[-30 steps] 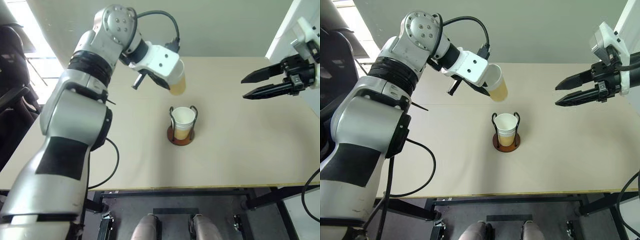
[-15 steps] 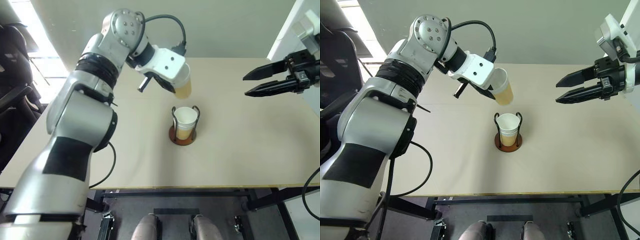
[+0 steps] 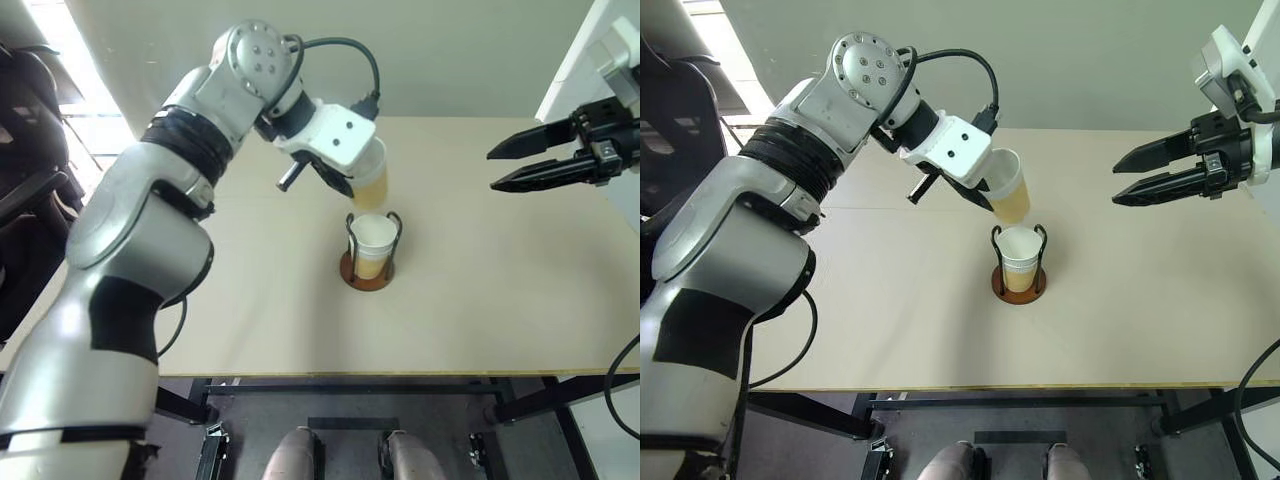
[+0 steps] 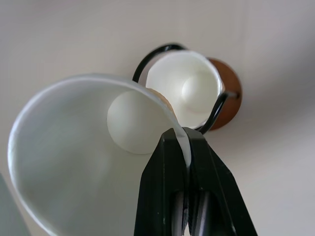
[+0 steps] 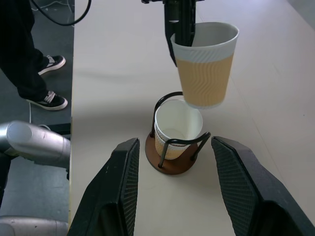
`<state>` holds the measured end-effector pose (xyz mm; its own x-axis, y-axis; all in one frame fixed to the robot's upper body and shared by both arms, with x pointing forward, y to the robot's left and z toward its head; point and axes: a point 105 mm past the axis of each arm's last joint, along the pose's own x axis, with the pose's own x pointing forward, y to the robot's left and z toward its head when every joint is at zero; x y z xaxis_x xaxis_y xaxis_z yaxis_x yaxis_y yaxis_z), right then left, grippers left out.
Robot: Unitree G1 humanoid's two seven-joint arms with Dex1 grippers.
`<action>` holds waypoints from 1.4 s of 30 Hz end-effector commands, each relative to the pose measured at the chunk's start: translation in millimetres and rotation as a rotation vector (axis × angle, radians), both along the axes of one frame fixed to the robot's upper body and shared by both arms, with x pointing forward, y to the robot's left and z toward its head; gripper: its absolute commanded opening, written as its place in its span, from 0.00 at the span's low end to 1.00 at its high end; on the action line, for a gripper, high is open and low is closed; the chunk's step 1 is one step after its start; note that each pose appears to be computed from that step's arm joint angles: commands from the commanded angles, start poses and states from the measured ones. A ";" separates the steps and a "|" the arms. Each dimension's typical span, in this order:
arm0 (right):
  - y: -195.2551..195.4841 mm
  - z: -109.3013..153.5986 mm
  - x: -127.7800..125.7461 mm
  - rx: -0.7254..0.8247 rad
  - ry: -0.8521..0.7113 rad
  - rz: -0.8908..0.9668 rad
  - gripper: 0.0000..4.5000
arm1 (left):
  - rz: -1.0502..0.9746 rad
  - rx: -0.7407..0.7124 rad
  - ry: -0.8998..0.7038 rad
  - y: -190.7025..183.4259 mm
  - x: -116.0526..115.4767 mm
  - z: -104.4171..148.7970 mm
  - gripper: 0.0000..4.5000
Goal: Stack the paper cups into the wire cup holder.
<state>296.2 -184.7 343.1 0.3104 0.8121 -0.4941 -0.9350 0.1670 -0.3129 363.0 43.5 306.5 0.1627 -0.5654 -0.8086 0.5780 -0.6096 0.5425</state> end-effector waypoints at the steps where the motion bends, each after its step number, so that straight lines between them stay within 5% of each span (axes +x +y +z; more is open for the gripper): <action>1: -0.5 13.6 -6.9 -0.008 -0.058 0.006 0.52 | -0.049 0.010 0.033 -2.7 -10.4 2.4 0.00; 42: -6.7 6.9 -6.7 -0.033 -0.038 -0.026 0.52 | -0.106 0.103 0.072 -6.7 -9.9 -31.3 0.00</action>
<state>295.3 -188.7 341.0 0.3237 0.7963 -0.5111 -0.9334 0.1803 -0.3103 357.8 37.3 272.8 0.0681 -0.5028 -0.8617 0.5593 -0.6960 0.4503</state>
